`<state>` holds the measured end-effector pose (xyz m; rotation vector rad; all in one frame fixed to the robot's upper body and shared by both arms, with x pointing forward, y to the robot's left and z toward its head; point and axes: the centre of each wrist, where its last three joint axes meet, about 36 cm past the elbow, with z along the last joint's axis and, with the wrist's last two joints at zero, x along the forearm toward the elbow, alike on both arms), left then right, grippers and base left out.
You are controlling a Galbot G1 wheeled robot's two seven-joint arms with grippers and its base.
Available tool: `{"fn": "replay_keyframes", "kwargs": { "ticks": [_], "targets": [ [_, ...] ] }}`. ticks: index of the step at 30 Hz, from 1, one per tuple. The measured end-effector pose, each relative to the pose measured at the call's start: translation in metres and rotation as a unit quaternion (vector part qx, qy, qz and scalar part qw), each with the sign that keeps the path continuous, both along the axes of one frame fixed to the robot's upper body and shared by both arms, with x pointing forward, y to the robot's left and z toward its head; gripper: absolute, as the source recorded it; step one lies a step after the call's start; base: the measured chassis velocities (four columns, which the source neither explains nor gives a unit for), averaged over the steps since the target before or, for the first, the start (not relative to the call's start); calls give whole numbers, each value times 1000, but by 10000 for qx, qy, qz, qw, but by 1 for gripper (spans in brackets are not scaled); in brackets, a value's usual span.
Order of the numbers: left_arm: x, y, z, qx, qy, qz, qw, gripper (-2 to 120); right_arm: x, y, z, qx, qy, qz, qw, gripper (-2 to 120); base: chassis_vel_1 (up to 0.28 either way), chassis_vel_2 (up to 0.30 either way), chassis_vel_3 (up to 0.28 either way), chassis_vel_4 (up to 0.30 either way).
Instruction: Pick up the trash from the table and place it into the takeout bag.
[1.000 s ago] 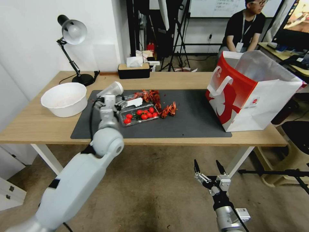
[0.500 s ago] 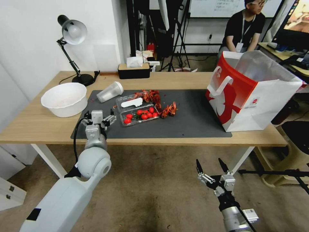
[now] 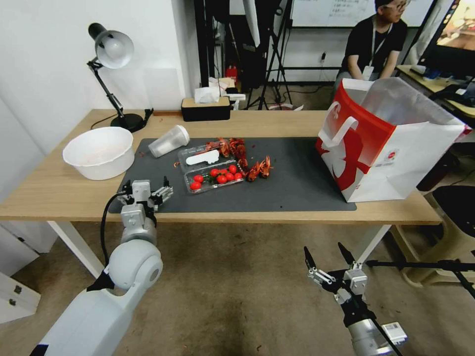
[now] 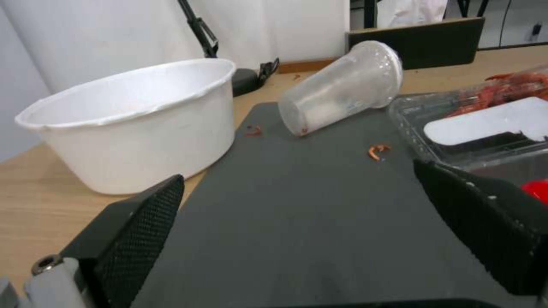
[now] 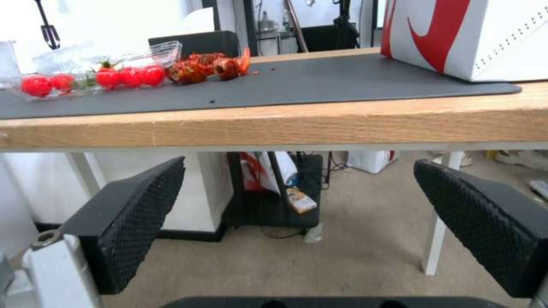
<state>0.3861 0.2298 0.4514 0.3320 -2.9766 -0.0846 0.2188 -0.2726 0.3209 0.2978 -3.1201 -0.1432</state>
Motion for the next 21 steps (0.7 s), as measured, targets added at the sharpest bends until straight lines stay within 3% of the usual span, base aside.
{"fn": "replay_keyframes", "kwargs": {
  "ticks": [8,21],
  "targets": [
    [-24,10,9,-383,32,-68,9992,100,0,0,0,-1,-1,5,10000,100,0,0,0,0],
    [-45,10,-5,-425,-2,-125,9990,100,-1,1,-2,15,16,1,10000,100,0,0,0,0]
  ]
}}
